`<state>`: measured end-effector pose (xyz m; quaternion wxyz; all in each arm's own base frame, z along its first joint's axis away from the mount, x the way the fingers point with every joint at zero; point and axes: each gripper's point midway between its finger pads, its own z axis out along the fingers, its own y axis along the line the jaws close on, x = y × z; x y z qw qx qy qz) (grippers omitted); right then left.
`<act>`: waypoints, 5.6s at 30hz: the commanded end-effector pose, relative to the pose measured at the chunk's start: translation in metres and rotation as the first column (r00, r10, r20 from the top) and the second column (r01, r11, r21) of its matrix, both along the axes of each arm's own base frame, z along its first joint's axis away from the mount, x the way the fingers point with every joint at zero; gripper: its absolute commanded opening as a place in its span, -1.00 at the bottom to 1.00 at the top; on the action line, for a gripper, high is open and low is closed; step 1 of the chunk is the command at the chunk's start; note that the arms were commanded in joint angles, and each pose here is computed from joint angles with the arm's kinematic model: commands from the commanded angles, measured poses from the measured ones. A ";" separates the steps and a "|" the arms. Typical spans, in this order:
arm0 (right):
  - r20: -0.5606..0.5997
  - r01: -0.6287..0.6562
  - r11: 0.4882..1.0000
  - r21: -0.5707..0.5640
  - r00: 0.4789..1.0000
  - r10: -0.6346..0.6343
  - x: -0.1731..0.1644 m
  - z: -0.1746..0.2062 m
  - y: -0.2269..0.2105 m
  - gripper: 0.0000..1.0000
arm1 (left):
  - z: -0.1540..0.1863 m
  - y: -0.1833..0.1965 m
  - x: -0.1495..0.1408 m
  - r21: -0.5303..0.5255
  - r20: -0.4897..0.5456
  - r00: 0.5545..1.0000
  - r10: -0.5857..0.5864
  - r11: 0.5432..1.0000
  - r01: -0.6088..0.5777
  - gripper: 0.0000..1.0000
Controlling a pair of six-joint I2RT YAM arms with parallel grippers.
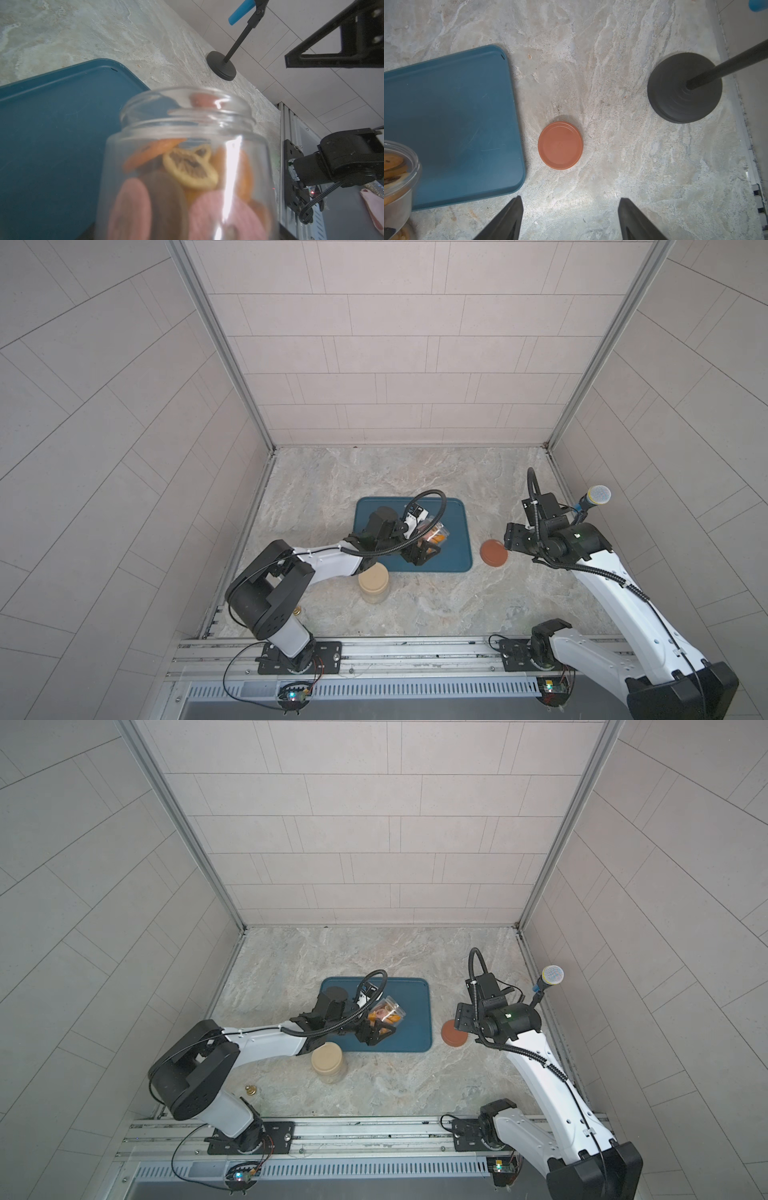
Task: Pour the cookies out of the jar
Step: Pour the cookies in the jar onto the tray.
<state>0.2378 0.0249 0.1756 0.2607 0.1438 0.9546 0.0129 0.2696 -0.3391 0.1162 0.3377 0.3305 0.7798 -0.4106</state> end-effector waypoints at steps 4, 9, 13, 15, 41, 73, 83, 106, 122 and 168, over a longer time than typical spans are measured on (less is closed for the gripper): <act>-0.034 0.025 0.999 0.030 0.999 -0.024 -0.010 -0.004 -0.003 0.55 | 0.023 -0.012 0.014 0.003 0.090 0.995 -0.042 0.999 0.042 -1.00; -0.036 0.035 0.999 0.040 0.999 -0.033 -0.011 -0.005 -0.004 0.55 | 0.014 -0.012 0.019 0.040 0.067 0.997 -0.031 0.999 0.029 -1.00; -0.044 0.042 0.998 0.055 0.998 -0.039 -0.012 -0.006 -0.005 0.55 | 0.005 -0.011 0.026 0.090 0.068 0.998 -0.011 0.996 0.005 -1.00; -0.046 0.047 0.997 0.063 0.998 -0.044 -0.012 -0.006 -0.005 0.55 | -0.001 -0.011 0.028 0.111 0.055 0.998 -0.013 0.994 0.007 -1.00; -0.062 0.087 0.986 0.139 0.995 -0.079 -0.012 0.006 -0.002 0.55 | -0.048 -0.012 0.022 0.524 -0.193 0.979 0.065 0.850 0.047 -1.00; -0.078 0.116 0.985 0.127 0.991 -0.107 -0.019 0.021 -0.010 0.53 | -0.043 -0.025 -0.001 0.635 -0.506 0.773 0.382 0.772 0.034 -1.00; -0.074 0.124 0.985 0.123 0.991 -0.115 -0.022 0.021 -0.012 0.53 | -0.033 -0.035 0.022 0.466 -0.692 0.537 0.482 0.867 -0.178 -1.00; -0.072 0.122 0.986 0.115 0.991 -0.115 -0.023 0.022 -0.015 0.53 | -0.045 -0.049 0.037 0.271 -0.912 0.160 0.378 0.847 -0.457 -1.00; -0.058 0.120 0.986 0.116 0.992 -0.114 -0.020 0.024 -0.015 0.54 | 0.035 -0.063 0.049 0.012 -0.927 0.322 0.194 0.871 -0.491 -1.00; -0.069 0.130 0.983 0.132 0.990 -0.122 -0.024 0.010 -0.015 0.54 | -0.001 -0.005 -0.003 0.574 -0.423 0.759 0.495 0.794 -0.198 -1.00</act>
